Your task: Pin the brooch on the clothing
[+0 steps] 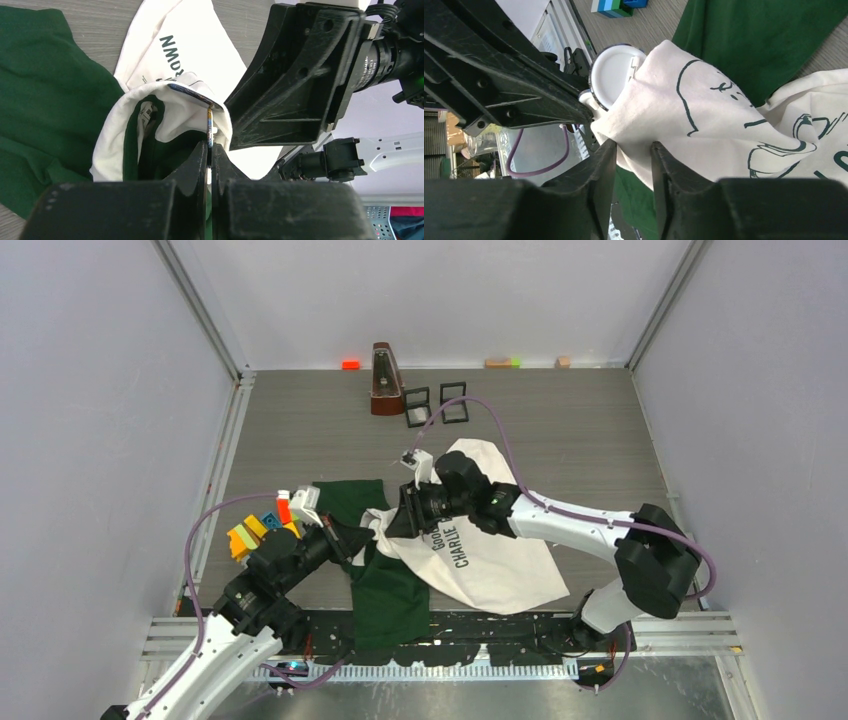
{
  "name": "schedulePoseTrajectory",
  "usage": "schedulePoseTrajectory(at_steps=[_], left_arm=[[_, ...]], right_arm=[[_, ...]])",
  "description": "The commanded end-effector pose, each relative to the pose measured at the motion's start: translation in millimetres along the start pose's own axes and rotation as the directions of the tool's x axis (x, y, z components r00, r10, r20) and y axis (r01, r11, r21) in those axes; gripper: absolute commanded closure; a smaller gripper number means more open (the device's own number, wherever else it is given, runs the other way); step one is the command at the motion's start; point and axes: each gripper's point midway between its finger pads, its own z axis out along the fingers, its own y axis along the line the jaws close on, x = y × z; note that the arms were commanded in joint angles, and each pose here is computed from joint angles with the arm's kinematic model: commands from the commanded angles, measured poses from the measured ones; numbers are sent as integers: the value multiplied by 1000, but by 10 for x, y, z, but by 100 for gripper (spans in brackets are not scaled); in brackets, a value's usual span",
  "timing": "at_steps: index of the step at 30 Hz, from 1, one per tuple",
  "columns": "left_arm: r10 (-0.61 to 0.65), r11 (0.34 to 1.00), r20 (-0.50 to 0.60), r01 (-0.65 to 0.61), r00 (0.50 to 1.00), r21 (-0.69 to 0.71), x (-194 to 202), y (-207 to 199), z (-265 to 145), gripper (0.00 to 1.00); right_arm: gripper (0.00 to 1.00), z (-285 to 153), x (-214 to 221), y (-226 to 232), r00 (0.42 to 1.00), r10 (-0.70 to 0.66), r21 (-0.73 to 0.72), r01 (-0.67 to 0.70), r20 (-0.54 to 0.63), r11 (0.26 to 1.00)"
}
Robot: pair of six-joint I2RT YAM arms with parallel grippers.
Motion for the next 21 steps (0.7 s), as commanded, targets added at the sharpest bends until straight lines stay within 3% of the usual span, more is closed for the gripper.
schedulePoseTrajectory(at_steps=[1, 5, 7, 21], left_arm=[[-4, 996, 68, -2, 998, 92, -228, -269, -11, 100], [-9, 996, 68, 3, 998, 91, -227, -263, 7, 100], [-13, 995, 78, 6, 997, 95, -241, -267, 12, 100], [-33, 993, 88, 23, 996, 119, -231, -280, 60, 100]], right_arm=[[71, 76, -107, 60, 998, -48, -36, 50, 33, 998], [94, 113, -87, 50, 999, -20, -42, 21, 26, 999], [99, 113, -52, 37, 1000, 1, -40, 0, 19, 999], [99, 257, 215, -33, 988, 135, -34, -138, -78, 990]])
